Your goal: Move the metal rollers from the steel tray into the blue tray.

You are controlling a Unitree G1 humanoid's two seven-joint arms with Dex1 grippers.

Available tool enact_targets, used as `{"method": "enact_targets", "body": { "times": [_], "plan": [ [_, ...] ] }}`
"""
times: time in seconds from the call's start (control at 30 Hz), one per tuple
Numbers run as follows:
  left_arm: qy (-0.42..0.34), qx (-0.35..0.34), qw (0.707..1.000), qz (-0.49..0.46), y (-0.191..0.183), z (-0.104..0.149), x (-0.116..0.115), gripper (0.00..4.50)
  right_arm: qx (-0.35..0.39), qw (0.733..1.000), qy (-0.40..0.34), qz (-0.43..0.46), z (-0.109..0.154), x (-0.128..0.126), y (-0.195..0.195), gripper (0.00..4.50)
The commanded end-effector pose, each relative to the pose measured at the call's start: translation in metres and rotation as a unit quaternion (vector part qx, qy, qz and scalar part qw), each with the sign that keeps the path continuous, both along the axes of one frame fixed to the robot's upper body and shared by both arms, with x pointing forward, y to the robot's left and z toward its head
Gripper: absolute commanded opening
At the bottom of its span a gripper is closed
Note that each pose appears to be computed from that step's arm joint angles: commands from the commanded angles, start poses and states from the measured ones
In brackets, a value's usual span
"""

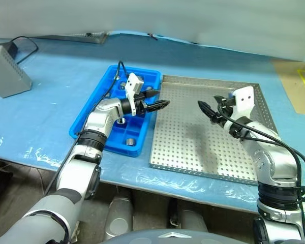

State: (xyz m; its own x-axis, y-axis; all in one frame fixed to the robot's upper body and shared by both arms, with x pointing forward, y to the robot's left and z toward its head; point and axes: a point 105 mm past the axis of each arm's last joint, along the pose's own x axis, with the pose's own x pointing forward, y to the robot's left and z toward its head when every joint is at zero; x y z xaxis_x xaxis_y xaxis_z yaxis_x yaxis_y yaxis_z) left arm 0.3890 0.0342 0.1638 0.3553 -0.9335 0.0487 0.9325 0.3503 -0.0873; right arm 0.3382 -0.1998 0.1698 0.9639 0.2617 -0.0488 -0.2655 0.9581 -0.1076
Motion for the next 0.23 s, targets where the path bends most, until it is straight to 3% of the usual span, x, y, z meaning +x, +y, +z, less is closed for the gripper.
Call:
{"method": "enact_targets", "body": {
  "times": [0.03, 0.23],
  "plan": [
    [-0.018, -0.013, 1.0, -0.01, -0.001, 0.0117, -0.0014, 4.02, -0.01, 0.997, -0.032, -0.076, 0.0092, 0.0012, -0.0219, 3.36],
    [-0.023, -0.019, 1.0, -0.008, -0.0028, 0.0131, -0.0042, 4.02, -0.011, 0.995, -0.019, -0.092, 0.0017, 0.0026, -0.0257, 3.36]
  ]
}}
